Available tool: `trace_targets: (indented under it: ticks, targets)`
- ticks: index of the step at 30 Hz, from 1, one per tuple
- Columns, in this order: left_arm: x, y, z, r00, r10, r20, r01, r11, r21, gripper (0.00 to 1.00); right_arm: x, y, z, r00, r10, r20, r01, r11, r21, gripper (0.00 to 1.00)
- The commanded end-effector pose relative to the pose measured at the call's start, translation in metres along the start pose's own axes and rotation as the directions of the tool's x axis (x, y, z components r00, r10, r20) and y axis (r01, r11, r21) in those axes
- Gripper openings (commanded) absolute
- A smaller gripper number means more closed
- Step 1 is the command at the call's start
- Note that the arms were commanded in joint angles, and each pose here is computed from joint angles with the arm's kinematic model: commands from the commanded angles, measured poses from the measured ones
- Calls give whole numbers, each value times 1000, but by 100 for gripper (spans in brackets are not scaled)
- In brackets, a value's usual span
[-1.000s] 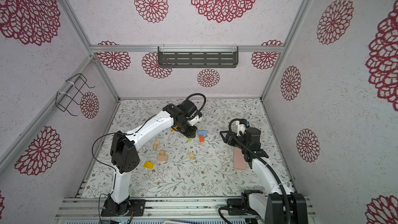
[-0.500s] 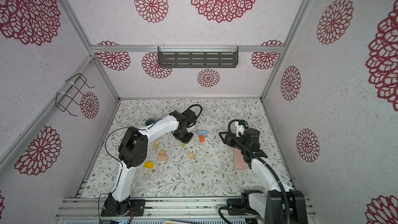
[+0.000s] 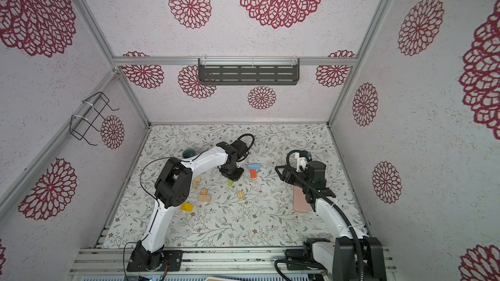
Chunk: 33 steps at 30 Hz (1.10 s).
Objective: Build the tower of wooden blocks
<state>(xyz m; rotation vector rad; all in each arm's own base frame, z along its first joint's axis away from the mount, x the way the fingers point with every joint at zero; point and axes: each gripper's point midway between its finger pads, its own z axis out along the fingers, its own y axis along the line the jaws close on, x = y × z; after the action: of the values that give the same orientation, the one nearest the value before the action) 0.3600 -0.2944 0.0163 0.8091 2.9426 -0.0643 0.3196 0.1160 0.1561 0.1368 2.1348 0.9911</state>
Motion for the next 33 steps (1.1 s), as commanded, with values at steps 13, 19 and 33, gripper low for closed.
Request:
trace_targets:
  ticks: [13,19,33]
  targets:
    - [-15,0,-21,998,-5,70,4,1000,17,37,-7,5,0,1000,-12,18,13,1000,-22,60]
    - [-14,4,-39,995,-12,102,12,1000,-1,39,-7,5,1,1000,-13,20,13,1000,-23,60]
    - [-3,1,-38,995,-25,95,24,1000,13,41,-5,4,2,1000,-10,13,10,1000,-22,61]
